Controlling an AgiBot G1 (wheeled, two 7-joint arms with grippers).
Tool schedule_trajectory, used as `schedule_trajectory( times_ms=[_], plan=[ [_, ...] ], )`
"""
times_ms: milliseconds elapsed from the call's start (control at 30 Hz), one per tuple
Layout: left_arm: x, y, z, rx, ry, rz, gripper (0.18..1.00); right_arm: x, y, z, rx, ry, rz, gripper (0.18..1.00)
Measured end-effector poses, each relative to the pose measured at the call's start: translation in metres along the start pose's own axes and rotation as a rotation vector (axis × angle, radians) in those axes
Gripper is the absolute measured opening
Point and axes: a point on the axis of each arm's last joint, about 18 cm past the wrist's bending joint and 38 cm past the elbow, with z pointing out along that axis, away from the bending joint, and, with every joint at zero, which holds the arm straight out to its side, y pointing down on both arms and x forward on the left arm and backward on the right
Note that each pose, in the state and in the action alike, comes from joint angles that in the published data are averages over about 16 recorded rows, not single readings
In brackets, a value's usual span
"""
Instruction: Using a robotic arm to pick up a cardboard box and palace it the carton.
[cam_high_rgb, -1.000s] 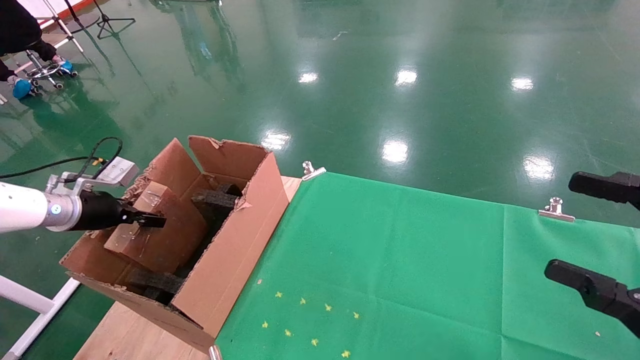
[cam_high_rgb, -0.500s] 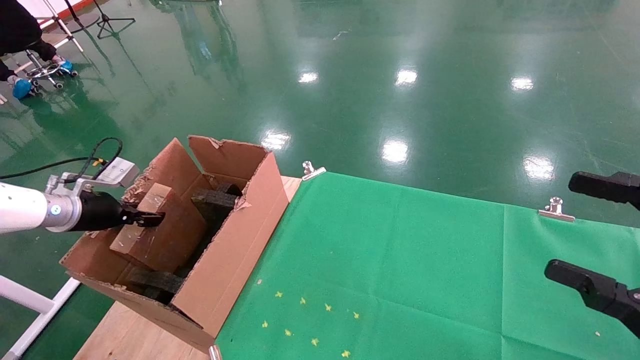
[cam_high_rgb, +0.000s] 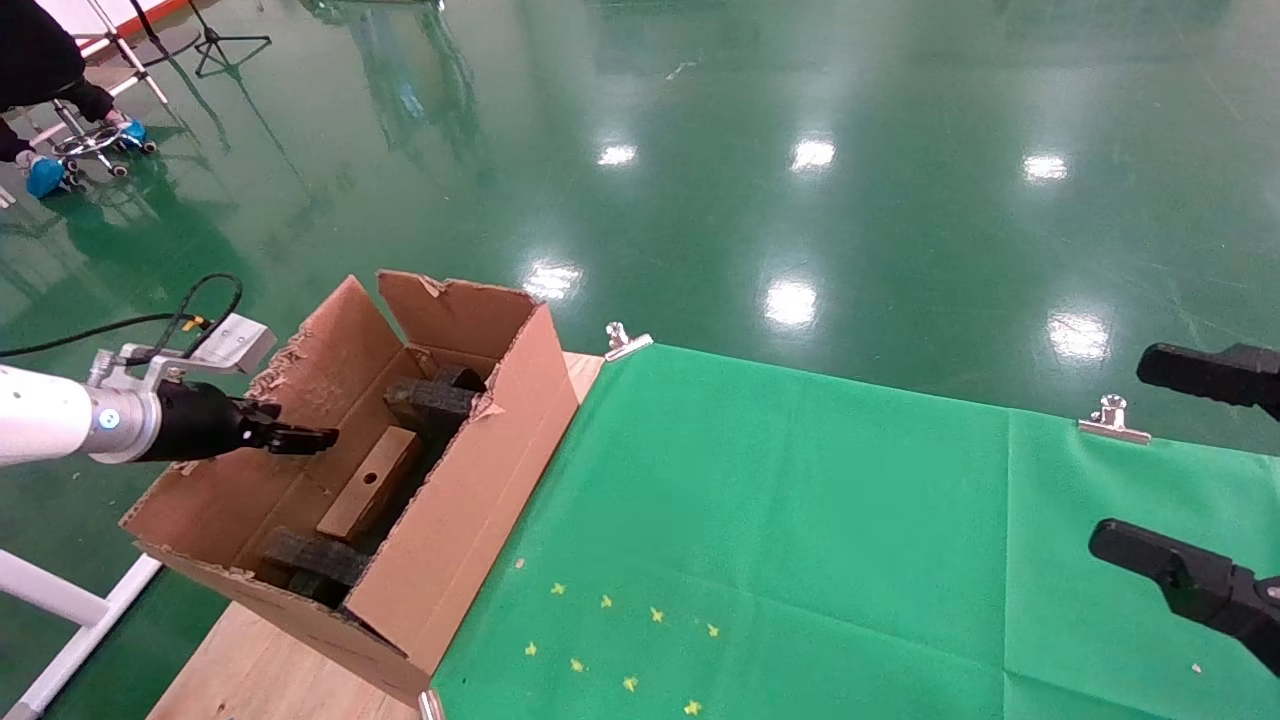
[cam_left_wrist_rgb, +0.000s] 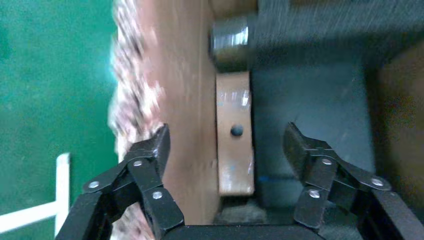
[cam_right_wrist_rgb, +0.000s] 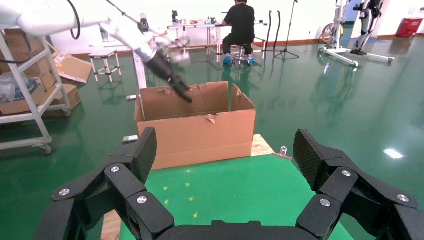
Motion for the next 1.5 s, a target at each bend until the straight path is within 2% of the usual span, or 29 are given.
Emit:
schedule_trajectory(
  times_ms=[267,467,700,1033,1500],
  plan=[
    [0.000,-0.034,-0.028,0.130,0.073,-0.061,0.846,0.000,0.000,0.000,0.000,0.000,0.000,1.001],
    [0.002,-0.053,-0.047,0.204,0.121,-0.069,0.922,0.000,0.000,0.000,0.000,0.000,0.000,1.001],
    [0.005,-0.060,-0.053,0.227,0.139,-0.053,0.982,0.000,0.000,0.000,0.000,0.001,0.000,1.001],
    [0.027,-0.069,-0.052,0.268,0.214,-0.005,1.000,0.000,0.000,0.000,0.000,0.001,0.000,1.001],
    [0.097,-0.090,-0.062,0.402,0.445,0.147,1.001,0.000,0.000,0.000,0.000,0.001,0.000,1.001]
  ],
)
